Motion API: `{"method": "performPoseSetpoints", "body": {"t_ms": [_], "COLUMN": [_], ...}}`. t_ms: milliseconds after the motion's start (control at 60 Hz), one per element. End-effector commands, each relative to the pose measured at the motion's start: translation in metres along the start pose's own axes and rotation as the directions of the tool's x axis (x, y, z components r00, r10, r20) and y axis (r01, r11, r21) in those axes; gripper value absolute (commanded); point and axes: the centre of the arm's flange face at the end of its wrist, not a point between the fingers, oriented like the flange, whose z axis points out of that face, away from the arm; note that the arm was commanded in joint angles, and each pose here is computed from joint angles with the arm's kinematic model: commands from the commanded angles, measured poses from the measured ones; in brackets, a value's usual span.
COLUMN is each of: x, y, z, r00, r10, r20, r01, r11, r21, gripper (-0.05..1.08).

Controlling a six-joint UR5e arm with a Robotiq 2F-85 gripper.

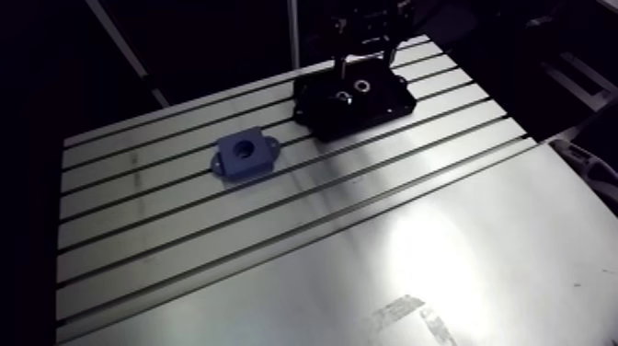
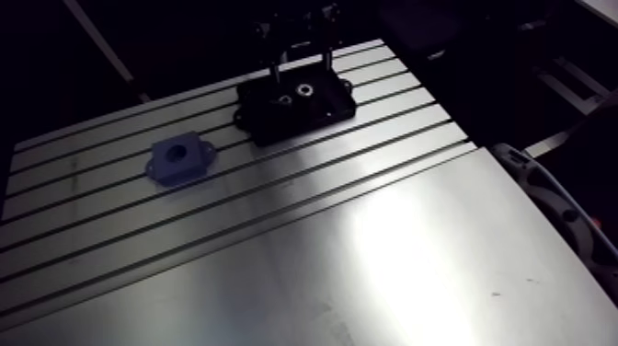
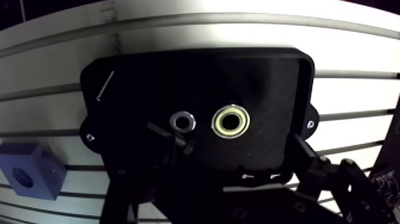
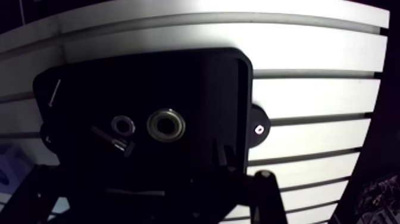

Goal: Pick up the bearing and press it into the housing until flush.

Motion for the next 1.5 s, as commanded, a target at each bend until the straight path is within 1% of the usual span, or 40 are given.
{"method": "performPoseSetpoints", "body": {"t_ms": [17, 317, 600, 667, 683, 700, 717, 733, 783, 867, 983, 1033, 1050, 1300, 1400, 1500], "x": [0.001, 0.000, 0.001, 0.001, 0.001, 0.001, 0.001, 0.002, 0.002, 0.004, 0.005, 0.006, 0.006, 0.007, 0.006, 0.008], "y": [0.000, -0.001, 0.000, 0.000, 0.000, 0.000, 0.000, 0.000, 0.000, 0.001, 0.001, 0.001, 0.001, 0.003, 0.002, 0.002], "z": [0.005, 0.007, 0.007, 0.007, 0.007, 0.007, 0.007, 0.008, 0.011, 0.011, 0.013, 0.017, 0.017, 0.016, 0.017, 0.020], "r00": [1.000, 1.000, 1.000, 1.000, 1.000, 1.000, 1.000, 1.000, 1.000, 1.000, 1.000, 1.000, 1.000, 1.000, 1.000, 1.000], "r10": [-0.001, -0.003, -0.005, -0.005, -0.004, -0.004, -0.003, -0.003, -0.002, -0.003, -0.004, -0.003, -0.002, 0.001, 0.002, 0.001], "r20": [0.005, 0.006, -0.001, -0.001, -0.001, -0.001, -0.001, 0.000, 0.000, -0.007, -0.005, -0.001, -0.003, -0.007, -0.004, -0.009], "r01": [0.001, 0.003, 0.005, 0.005, 0.004, 0.004, 0.003, 0.003, 0.002, 0.003, 0.004, 0.003, 0.002, -0.001, -0.002, -0.002], "r11": [1.000, 1.000, 1.000, 1.000, 1.000, 1.000, 1.000, 1.000, 1.000, 1.000, 1.000, 1.000, 1.000, 1.000, 1.000, 1.000], "r21": [0.002, 0.002, -0.004, -0.004, -0.004, -0.004, -0.004, -0.003, -0.003, -0.008, -0.007, -0.004, -0.006, -0.006, -0.005, -0.008], "gripper": [0.01, 0.01, 0.01, 0.05, 0.09, 0.09, 0.13, 0.15, 0.15, 0.20, 0.20, 0.23, 0.24, 0.27, 0.30, 0.32]}}
